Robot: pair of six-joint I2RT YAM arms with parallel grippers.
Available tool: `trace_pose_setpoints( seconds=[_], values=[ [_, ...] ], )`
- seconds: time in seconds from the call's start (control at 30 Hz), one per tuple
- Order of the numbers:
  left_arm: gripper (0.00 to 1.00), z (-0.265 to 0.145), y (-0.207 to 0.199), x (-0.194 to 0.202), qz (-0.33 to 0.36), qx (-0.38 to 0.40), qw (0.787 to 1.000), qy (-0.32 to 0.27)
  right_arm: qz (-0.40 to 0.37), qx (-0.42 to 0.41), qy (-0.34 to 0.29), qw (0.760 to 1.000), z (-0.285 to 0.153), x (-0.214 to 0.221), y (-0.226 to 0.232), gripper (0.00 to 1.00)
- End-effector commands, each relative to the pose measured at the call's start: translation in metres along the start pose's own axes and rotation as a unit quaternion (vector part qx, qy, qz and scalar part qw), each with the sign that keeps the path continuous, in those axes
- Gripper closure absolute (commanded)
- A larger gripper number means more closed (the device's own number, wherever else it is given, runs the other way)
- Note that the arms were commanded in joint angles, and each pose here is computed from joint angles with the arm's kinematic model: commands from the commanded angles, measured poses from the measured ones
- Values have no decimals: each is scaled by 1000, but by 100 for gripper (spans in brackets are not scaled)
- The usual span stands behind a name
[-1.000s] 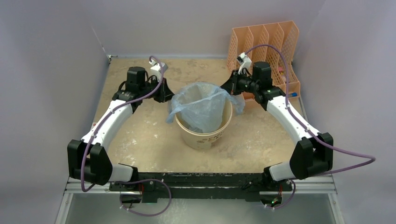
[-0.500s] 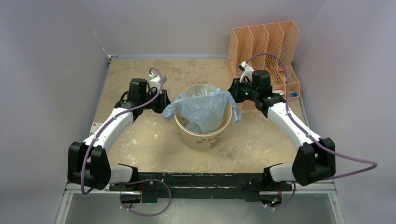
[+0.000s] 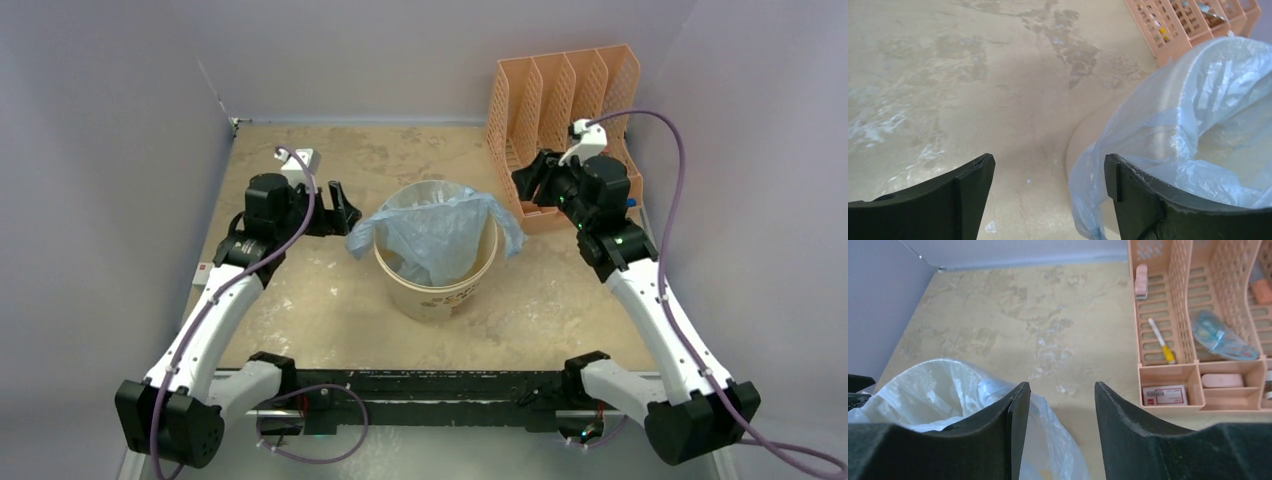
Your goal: Put the trash bags into the trash bin
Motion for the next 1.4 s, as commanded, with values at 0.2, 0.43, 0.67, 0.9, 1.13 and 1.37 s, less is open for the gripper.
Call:
trace_pose_setpoints(
  seconds=[0.2,0.43,0.67,0.9,1.13,1.37],
  values=[
    [17,-65,-9,-42,27,-30,994,-102,-157,-304,-35,939,-67,-10,92,40],
    [14,-100,-55,-29,85,96,983,-134,-232,-296,-2,927,-49,10,75,39],
    [14,-95,-67,-7,95,149,978,-110,-222,-268,45,937,-35,20,63,45],
    [19,-74,-69,3,91,185,976,-75,-201,-263,67,941,-38,36,56,64],
    [66,-67,-73,18,58,210,975,-52,-180,-280,94,938,-51,56,53,100],
    [92,-74,-84,36,16,243,968,-56,-142,-309,102,935,-77,73,57,100]
  ],
)
Point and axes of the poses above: each gripper's point midway between its finger pads, its own z axis out along the fingers, its own y axis along the line the jaws close on, x = y × z, the point moved 2 cm from there along -z, back along the fingers, and after that the axes turned 13 degrees about z, right-handed, at the moved point
